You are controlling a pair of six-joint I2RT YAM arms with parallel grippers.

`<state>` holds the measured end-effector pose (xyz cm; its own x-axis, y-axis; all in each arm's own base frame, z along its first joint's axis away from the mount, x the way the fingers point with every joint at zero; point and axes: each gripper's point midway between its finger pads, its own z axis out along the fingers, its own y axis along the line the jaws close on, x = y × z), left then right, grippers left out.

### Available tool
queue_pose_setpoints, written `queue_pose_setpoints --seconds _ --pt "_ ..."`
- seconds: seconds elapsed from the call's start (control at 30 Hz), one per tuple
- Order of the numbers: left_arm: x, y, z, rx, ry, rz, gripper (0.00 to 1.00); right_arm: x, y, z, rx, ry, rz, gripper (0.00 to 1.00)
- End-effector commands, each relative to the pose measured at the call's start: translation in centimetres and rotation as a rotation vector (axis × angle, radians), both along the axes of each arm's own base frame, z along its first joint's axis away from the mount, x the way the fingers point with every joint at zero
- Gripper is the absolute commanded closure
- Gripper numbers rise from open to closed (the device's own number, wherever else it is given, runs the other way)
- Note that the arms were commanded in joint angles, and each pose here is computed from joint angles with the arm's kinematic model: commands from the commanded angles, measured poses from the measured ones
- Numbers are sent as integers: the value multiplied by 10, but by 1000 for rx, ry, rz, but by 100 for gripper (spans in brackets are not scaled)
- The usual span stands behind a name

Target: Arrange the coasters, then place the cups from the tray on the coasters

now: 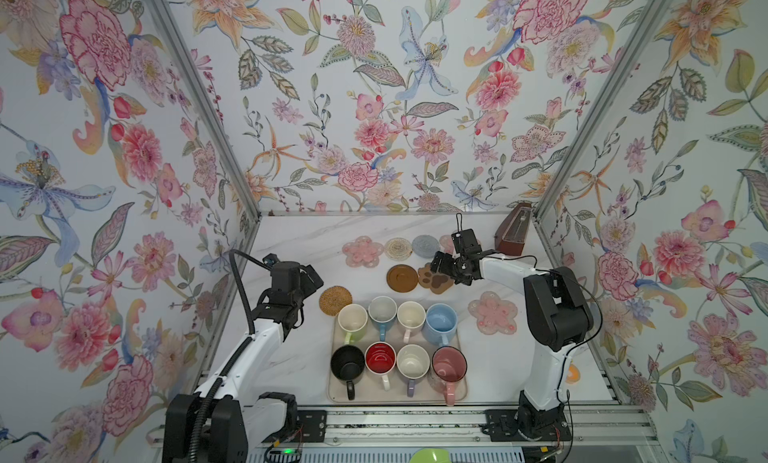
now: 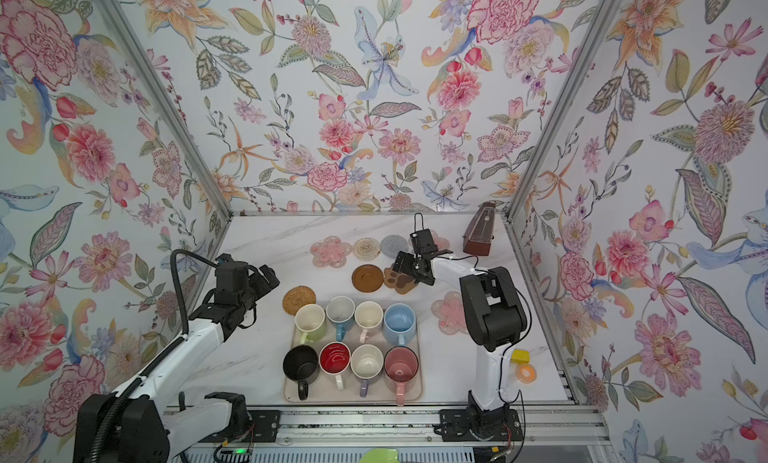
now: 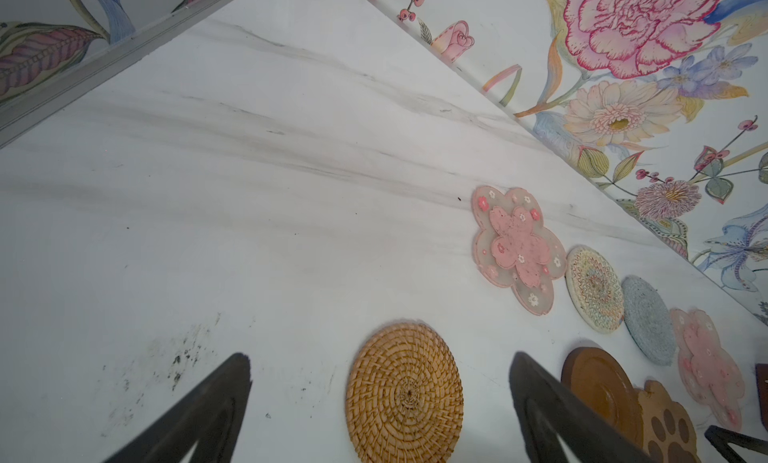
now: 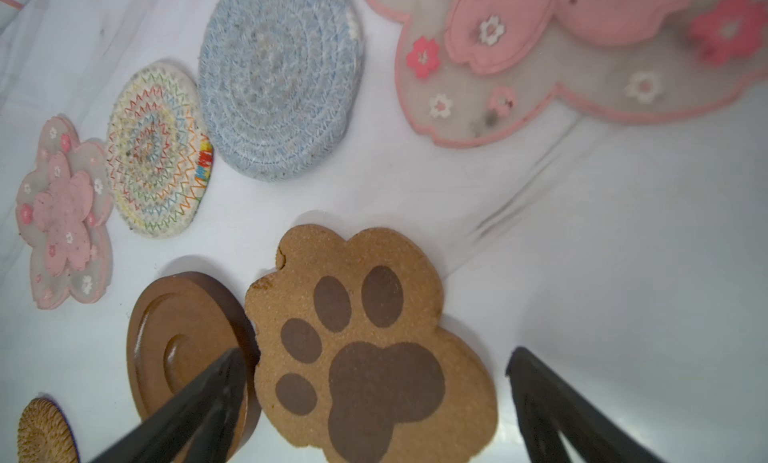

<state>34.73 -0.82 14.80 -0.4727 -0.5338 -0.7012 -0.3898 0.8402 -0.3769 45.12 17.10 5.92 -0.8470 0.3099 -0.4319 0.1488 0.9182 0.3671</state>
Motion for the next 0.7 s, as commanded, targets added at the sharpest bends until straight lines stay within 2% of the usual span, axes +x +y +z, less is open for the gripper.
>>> queue_pose_setpoints --seconds 0.0,0.23,0.67 --pt "-5 4 -10 3 44 7 1 12 -22 53 -27 -108 -65 1" --pt "-15 9 -23 28 90 12 1 11 -34 87 -33 -185 -100 1" --pt "-31 13 -49 41 182 25 1 3 -37 91 -39 -194 -110 1"
